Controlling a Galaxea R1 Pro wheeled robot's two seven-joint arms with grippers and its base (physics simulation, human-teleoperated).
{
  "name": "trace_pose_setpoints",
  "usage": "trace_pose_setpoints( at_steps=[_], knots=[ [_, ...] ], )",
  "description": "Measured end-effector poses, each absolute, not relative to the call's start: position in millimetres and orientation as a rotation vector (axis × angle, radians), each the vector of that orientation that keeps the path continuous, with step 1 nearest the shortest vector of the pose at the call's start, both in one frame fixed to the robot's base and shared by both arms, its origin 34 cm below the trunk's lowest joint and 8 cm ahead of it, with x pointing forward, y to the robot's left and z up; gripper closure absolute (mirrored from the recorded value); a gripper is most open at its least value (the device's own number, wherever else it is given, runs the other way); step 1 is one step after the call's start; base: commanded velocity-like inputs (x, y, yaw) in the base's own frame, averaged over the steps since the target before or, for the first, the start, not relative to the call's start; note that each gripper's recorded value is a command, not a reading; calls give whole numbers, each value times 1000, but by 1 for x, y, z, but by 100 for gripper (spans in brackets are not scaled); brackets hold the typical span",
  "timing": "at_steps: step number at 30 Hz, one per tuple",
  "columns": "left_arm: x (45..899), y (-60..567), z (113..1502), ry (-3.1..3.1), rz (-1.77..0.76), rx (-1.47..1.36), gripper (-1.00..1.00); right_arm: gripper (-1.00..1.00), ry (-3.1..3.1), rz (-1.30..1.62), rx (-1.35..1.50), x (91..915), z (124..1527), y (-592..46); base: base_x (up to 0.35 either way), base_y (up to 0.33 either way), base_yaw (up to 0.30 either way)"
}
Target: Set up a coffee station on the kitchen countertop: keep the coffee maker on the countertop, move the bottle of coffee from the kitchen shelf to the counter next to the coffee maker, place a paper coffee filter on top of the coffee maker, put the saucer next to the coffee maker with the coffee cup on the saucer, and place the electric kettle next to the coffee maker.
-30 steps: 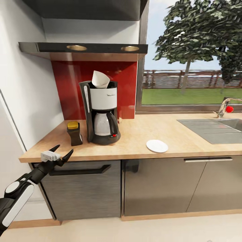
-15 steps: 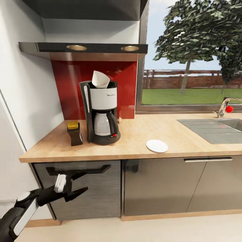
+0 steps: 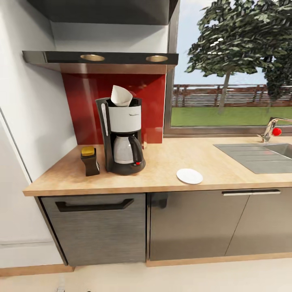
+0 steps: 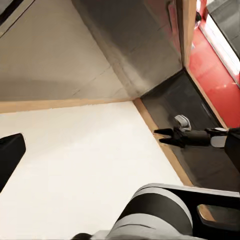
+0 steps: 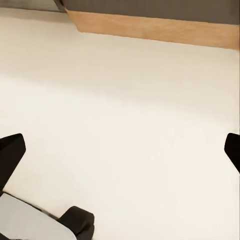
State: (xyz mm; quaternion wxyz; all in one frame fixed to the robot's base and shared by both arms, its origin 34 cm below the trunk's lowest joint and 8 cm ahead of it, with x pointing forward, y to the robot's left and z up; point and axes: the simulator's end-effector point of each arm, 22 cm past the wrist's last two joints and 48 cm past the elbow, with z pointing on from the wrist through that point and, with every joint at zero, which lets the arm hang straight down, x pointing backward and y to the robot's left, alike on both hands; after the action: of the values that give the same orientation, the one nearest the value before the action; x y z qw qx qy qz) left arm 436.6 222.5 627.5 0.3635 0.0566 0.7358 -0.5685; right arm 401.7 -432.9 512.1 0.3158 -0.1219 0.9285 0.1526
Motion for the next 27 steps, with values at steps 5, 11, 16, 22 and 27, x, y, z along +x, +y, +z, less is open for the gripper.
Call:
trace_pose_setpoints(
  at_steps=[5, 11, 16, 22, 27],
  knots=[
    [438, 228, 606, 1973, -1387, 72, -100, -100, 2445, 356, -240, 403, 515, -454, 0, 0, 0],
    [442, 221, 592, 2014, -1341, 26, -100, -100, 2449, 350, -203, 400, 516, -463, 0, 0, 0],
    [443, 220, 590, 2019, -1336, 20, -100, -100, 2444, 347, -184, 401, 517, -465, 0, -59, 0],
    [443, 219, 590, 2019, -1336, 18, -100, -100, 2443, 348, -182, 401, 517, -465, 0, -202, 0],
    [443, 219, 590, 2018, -1338, 19, -100, -100, 2443, 349, -182, 401, 517, -465, 0, -39, -36]
  ],
)
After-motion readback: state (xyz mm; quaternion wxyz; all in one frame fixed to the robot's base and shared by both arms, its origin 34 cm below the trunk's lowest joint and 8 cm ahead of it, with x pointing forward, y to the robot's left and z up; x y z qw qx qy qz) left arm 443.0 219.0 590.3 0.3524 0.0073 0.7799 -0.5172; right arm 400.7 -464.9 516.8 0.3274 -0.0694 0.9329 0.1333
